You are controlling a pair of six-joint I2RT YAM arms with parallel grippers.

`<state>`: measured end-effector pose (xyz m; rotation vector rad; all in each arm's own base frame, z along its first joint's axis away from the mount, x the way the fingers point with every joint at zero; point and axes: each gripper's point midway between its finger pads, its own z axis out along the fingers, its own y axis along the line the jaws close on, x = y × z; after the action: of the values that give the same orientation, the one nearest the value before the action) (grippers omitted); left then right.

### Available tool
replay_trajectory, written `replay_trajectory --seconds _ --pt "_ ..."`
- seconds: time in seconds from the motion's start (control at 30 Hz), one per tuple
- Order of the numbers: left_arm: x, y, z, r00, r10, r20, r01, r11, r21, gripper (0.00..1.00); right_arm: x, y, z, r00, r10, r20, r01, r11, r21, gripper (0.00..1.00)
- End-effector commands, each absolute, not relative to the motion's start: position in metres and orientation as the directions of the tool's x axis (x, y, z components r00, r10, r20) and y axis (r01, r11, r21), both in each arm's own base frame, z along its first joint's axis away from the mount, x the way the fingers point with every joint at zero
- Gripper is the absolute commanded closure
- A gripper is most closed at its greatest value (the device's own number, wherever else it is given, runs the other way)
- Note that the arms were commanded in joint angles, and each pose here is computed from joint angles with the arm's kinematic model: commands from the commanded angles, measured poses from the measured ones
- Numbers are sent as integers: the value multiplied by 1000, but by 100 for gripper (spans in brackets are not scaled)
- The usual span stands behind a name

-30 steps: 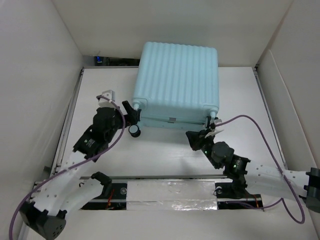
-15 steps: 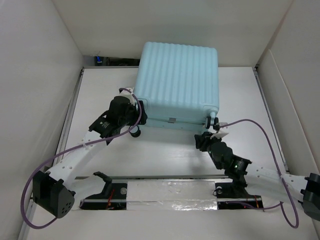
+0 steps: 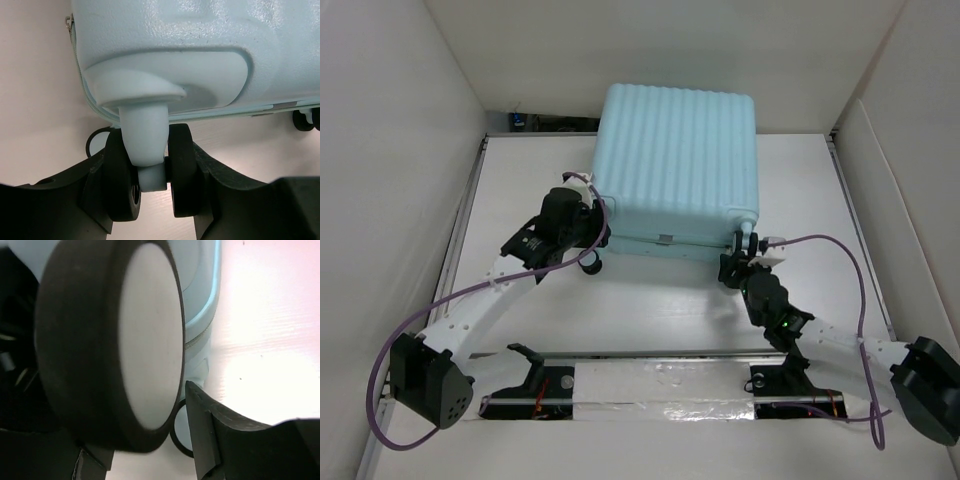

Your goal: Pack the luggage

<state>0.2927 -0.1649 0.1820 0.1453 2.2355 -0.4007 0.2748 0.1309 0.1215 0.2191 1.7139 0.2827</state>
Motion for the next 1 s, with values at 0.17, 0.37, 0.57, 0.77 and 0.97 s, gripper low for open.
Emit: replay_trajectory --seconds 0.17,0.37,0.57,0.77,0.97 --pt "293 -183 237 -528 -61 -847 359 888 -288 100 303 142 153 -61 339 -939 -108 933 344 49" --pt "289 -192 237 -537 -60 -841 399 861 -315 100 308 146 162 -10 360 -933 -111 927 359 53" --pt "286 -195 237 -541 -58 -839 416 849 -327 100 325 140 172 70 344 -936 -52 939 341 81" --pt "283 -199 237 -546 -61 -836 434 832 -344 100 318 149 176 107 344 -933 -88 938 336 100" --pt "265 -237 247 -583 -70 -810 539 712 -449 100 286 225 159 -9 291 -957 -241 928 285 100"
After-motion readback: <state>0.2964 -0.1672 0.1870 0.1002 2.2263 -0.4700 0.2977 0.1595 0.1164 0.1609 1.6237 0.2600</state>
